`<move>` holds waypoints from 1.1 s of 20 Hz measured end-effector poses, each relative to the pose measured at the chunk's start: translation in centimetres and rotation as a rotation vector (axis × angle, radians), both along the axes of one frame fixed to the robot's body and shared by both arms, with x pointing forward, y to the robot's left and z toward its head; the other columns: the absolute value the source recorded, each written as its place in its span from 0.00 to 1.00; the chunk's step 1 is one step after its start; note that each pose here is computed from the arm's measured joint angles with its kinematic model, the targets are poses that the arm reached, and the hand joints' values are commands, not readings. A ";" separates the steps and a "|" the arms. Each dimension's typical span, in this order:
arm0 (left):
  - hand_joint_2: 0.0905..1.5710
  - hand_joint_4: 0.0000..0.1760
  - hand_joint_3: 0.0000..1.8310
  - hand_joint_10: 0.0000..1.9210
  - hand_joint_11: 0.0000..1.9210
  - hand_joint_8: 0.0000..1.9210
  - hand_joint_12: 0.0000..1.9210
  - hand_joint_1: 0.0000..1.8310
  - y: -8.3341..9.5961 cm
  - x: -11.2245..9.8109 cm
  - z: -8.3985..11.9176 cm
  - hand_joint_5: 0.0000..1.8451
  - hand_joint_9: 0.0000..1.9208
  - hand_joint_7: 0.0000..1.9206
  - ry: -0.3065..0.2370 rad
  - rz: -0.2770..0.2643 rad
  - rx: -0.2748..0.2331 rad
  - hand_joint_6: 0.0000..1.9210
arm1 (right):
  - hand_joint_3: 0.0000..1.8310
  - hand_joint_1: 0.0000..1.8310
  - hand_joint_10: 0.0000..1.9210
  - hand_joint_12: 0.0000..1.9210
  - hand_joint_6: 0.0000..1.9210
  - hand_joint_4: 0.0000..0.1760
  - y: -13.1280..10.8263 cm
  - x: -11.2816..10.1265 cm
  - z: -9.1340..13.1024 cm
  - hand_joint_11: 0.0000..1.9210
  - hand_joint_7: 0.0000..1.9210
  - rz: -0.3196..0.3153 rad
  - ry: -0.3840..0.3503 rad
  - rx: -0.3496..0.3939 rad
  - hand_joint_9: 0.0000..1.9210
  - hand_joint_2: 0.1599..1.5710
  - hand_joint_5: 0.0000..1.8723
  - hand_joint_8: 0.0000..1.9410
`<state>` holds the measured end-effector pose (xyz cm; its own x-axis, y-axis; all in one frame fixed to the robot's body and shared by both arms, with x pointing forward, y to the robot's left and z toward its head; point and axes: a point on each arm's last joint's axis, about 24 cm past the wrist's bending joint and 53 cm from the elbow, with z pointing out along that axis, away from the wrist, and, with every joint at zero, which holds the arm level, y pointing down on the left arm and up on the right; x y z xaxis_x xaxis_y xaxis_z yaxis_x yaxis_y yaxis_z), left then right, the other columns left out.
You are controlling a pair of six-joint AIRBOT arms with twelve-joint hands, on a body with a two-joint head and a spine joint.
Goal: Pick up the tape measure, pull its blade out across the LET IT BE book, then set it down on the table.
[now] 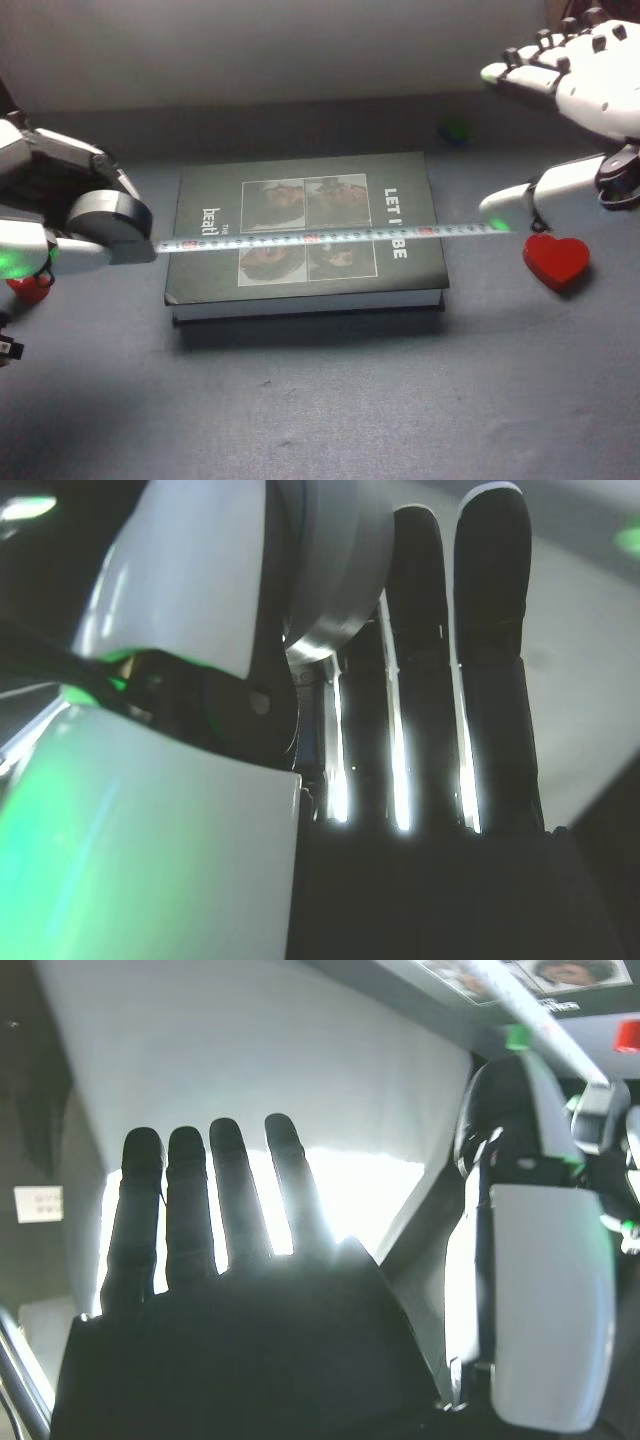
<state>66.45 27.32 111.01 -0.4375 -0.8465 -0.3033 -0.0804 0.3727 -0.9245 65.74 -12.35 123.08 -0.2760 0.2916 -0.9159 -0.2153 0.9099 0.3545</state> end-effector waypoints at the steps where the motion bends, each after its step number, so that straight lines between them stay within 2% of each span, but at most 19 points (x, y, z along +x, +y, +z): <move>1: 0.71 0.00 0.00 0.68 0.44 0.58 0.60 0.75 0.4 0.0 -0.1 0.47 0.47 0.49 0.001 0.014 -0.007 0.45 | 0.00 0.08 0.00 0.18 0.00 0.38 0.6 -0.3 0.0 0.00 0.00 0.012 0.001 0.004 0.00 0.62 0.00 0.00; 4: 0.71 0.00 0.00 0.67 0.44 0.57 0.61 0.75 0.9 0.0 -1.2 0.47 0.47 0.49 0.008 0.021 -0.008 0.46 | 0.00 0.09 0.00 0.23 0.00 0.37 3.0 -1.8 -0.1 0.00 0.00 0.067 0.012 0.020 0.00 0.63 0.00 0.00; 6: 0.71 0.00 0.00 0.68 0.45 0.58 0.61 0.75 1.2 0.1 -1.7 0.47 0.47 0.49 0.013 0.025 -0.008 0.45 | 0.00 0.09 0.00 0.23 0.00 0.29 3.8 -2.5 -0.5 0.00 0.00 0.085 0.026 0.031 0.00 0.63 0.00 0.00; 8: 0.70 0.00 0.00 0.67 0.46 0.56 0.62 0.75 1.4 0.4 -1.8 0.50 0.48 0.50 0.006 0.024 -0.018 0.42 | 0.00 0.09 0.00 0.20 0.00 0.28 4.4 -2.9 -1.5 0.00 0.00 0.097 0.046 0.027 0.01 0.63 0.00 0.00; 9: 0.70 0.00 0.00 0.67 0.45 0.56 0.62 0.75 1.3 0.5 -1.9 0.50 0.48 0.50 0.003 0.006 -0.012 0.41 | 0.00 0.07 0.00 0.18 0.00 0.27 4.8 -3.1 -2.2 0.00 0.00 0.103 0.059 0.018 0.00 0.64 0.00 0.00; 11: 0.71 0.00 0.00 0.69 0.44 0.58 0.63 0.75 1.0 0.6 -2.2 0.48 0.47 0.49 -0.001 -0.014 0.005 0.44 | 0.00 0.05 0.00 0.16 0.00 0.23 5.4 -3.3 -2.8 0.00 0.00 0.112 0.066 0.012 0.00 0.66 0.00 0.00; 14: 0.71 0.00 0.00 0.69 0.44 0.57 0.63 0.75 1.9 1.2 -2.6 0.48 0.46 0.49 0.003 -0.004 0.025 0.45 | 0.00 0.04 0.00 0.19 0.00 0.23 5.6 -3.3 -2.8 0.00 0.00 0.113 0.062 0.013 0.00 0.67 0.00 0.00; 17: 0.70 0.00 0.00 0.68 0.43 0.57 0.64 0.75 2.5 1.8 -2.5 0.48 0.47 0.49 -0.005 0.009 0.026 0.45 | 0.00 0.06 0.00 0.12 0.00 0.23 5.5 -3.3 -2.8 0.00 0.00 0.110 0.063 0.014 0.00 0.66 0.00 0.00; 19: 0.70 0.00 0.00 0.68 0.43 0.57 0.65 0.75 2.6 1.9 -2.6 0.48 0.46 0.49 -0.004 0.006 0.024 0.46 | 0.00 0.04 0.00 0.14 0.00 0.21 5.5 -3.3 -2.8 0.00 0.00 0.111 0.063 0.014 0.00 0.68 0.00 0.00; 22: 0.70 0.00 0.00 0.69 0.43 0.56 0.66 0.75 3.0 1.9 -2.9 0.49 0.46 0.50 0.008 0.015 0.015 0.44 | 0.00 0.08 0.00 0.08 0.00 0.17 5.5 -3.3 -2.8 0.00 0.00 0.111 0.063 0.013 0.00 0.66 0.00 0.00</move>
<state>68.38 30.29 108.08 -0.4275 -0.8482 -0.3127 -0.0934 0.3855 -0.9180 62.41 -6.85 120.23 -0.3638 0.2677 -0.8922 -0.2915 0.8770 0.3821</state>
